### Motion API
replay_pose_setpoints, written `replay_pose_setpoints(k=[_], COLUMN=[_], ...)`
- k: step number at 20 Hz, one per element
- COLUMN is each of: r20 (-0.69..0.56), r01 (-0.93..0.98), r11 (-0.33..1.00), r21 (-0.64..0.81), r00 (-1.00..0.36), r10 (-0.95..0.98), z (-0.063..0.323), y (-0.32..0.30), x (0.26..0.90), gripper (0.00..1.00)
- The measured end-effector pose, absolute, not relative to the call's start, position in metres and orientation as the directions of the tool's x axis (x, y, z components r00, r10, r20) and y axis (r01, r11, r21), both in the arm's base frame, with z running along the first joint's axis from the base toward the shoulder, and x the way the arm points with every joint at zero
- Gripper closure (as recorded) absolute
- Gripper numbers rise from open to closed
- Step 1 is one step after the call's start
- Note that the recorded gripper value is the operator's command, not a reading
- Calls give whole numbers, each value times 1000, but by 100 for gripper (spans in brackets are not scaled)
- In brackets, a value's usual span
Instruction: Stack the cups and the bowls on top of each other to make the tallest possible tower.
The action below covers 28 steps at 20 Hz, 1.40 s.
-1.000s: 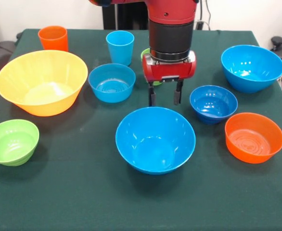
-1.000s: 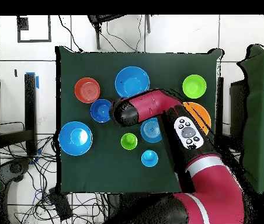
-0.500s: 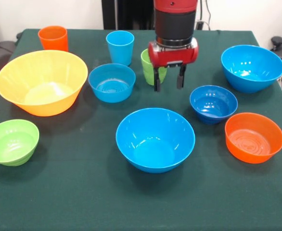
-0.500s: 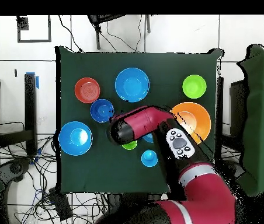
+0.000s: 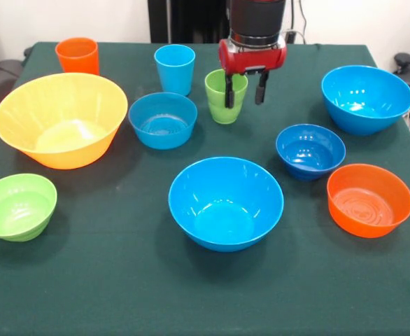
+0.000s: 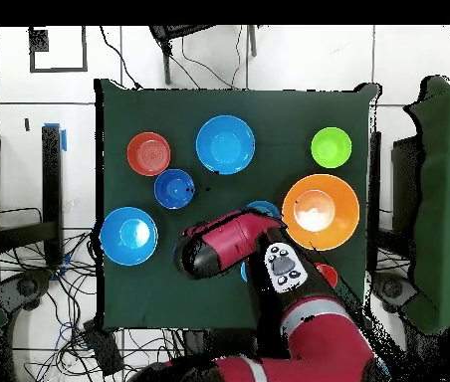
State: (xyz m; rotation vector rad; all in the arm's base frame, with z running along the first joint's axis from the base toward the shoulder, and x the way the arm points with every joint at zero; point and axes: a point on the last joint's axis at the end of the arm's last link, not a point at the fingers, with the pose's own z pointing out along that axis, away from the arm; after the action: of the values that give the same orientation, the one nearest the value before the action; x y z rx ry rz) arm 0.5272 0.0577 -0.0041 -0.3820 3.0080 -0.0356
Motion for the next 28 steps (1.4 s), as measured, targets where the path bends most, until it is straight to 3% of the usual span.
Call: replay_pose_setpoints(k=[10, 28], r20=[-102, -59], r01=[-272, -221], r11=[959, 971], r21=[-77, -88], r00=[-955, -972], r10=[-279, -227], z=[-7, -3], y=[50, 24], x=[483, 457], gripper=[0, 0])
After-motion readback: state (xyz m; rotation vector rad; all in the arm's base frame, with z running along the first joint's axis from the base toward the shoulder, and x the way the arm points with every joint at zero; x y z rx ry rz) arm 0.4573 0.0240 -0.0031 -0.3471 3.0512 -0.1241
